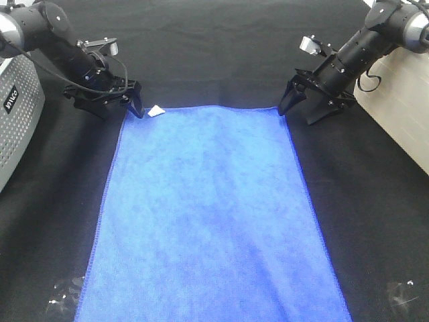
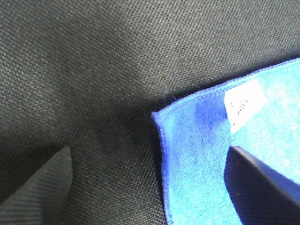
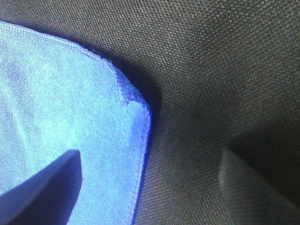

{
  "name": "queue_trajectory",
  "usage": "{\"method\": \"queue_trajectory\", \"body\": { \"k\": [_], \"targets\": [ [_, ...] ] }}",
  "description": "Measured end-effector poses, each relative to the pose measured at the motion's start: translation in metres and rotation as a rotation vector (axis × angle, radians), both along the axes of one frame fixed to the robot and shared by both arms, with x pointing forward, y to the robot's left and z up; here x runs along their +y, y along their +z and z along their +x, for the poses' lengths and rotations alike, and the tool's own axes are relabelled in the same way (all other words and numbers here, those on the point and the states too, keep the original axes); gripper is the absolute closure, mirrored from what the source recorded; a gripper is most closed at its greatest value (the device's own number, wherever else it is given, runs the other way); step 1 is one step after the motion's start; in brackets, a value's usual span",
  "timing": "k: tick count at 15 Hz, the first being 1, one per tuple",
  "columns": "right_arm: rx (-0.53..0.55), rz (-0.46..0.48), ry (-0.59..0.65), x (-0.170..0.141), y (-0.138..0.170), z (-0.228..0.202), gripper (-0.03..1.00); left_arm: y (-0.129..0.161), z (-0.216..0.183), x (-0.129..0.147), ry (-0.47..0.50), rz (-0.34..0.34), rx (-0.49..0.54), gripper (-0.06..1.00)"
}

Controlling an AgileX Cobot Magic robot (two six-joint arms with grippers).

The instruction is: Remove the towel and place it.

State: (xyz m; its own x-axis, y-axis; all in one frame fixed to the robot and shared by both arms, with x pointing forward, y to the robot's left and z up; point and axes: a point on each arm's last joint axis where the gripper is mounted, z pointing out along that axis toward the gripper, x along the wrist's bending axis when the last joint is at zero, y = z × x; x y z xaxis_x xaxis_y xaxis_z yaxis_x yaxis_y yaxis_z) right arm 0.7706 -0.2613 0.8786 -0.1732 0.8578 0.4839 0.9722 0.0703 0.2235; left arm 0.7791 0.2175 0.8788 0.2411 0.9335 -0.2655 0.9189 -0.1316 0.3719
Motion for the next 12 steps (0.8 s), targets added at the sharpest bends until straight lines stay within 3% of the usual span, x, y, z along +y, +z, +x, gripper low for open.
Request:
{"method": "queue_trajectory", "body": {
  "k": [7,12],
  "targets": [
    [0.0,0.028,-0.007,0.002,0.001,0.0,0.19,0.0,-0.003,-0.02,-0.013,-0.023,0.011,0.13],
    [-0.024,0.024,0.057,0.047,-0.002,-0.002,0.19,0.0,-0.01,-0.049,-0.044,-0.041,0.022,0.18]
  ]
}}
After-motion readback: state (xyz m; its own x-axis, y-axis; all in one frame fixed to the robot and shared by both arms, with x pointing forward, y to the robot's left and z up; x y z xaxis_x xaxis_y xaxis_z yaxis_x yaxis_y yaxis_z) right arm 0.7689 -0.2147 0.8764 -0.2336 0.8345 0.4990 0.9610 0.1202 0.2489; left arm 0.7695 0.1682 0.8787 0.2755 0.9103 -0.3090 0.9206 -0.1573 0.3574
